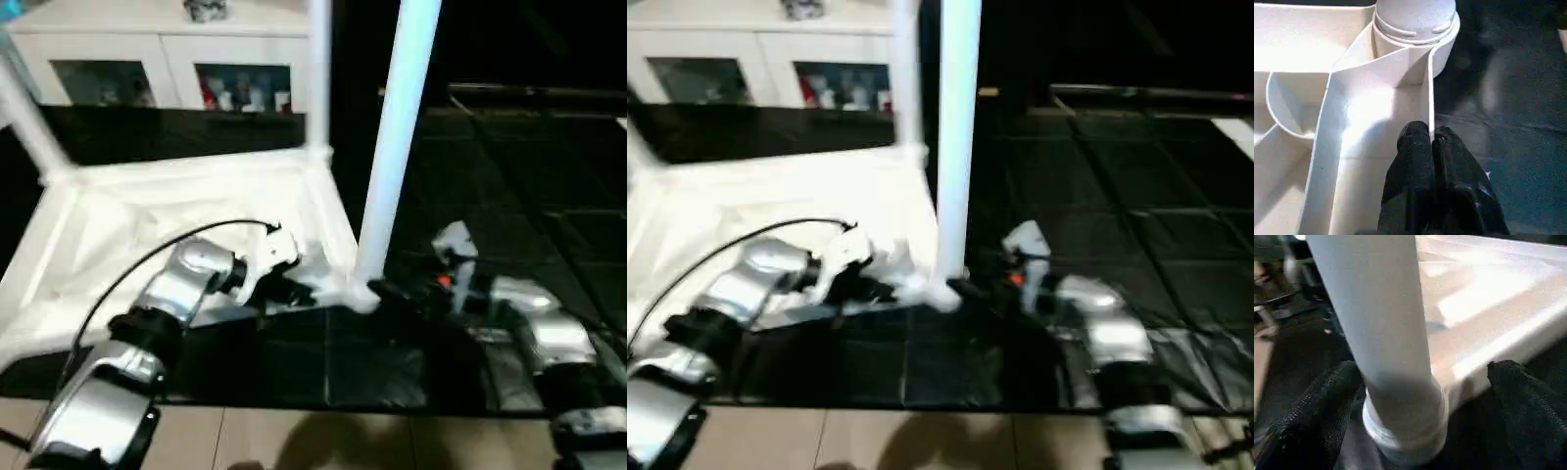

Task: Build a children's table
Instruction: Rotate leg to tighten

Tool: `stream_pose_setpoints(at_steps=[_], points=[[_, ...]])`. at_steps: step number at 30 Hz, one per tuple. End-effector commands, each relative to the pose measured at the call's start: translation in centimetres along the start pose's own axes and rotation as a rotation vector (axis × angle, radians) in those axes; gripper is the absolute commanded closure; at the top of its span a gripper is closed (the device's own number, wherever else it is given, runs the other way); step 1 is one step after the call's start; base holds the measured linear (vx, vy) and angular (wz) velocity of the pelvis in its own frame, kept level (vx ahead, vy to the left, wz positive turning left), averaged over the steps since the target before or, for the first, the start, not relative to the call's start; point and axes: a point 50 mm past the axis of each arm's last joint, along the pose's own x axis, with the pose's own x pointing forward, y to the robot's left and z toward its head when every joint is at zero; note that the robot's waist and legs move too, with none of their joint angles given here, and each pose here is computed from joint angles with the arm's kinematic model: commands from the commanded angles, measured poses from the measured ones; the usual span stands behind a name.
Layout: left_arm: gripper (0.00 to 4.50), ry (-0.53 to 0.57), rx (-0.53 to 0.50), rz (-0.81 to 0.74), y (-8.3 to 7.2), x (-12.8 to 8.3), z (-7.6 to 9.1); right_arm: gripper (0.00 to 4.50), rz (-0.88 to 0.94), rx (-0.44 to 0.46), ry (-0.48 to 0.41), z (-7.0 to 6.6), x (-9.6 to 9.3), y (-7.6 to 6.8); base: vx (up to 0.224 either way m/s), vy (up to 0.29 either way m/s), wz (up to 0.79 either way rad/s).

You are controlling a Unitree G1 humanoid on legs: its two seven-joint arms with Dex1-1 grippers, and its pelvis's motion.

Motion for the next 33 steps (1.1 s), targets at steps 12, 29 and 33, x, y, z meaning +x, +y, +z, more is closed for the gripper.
stream_pose_setpoints(at_steps=[12,29,33], points=[[4.50,0.079,0.133,-0.238,-1.7,0.6,0.3,0.48,0.317,-0.033,0.081,0.4,1.2,1.5,0.000,0.000,0.00],[4.50,0.076,0.136,-0.209,-1.8,0.6,0.2,1.76,0.426,0.022,0.097,0.0,1.6,2.2,0.000,0.000,0.00],[4.50,0.077,0.135,-0.195,-1.7,0.5,0.2,1.94,0.434,0.025,0.100,-0.1,1.7,2.3,0.000,0.000,0.00]])
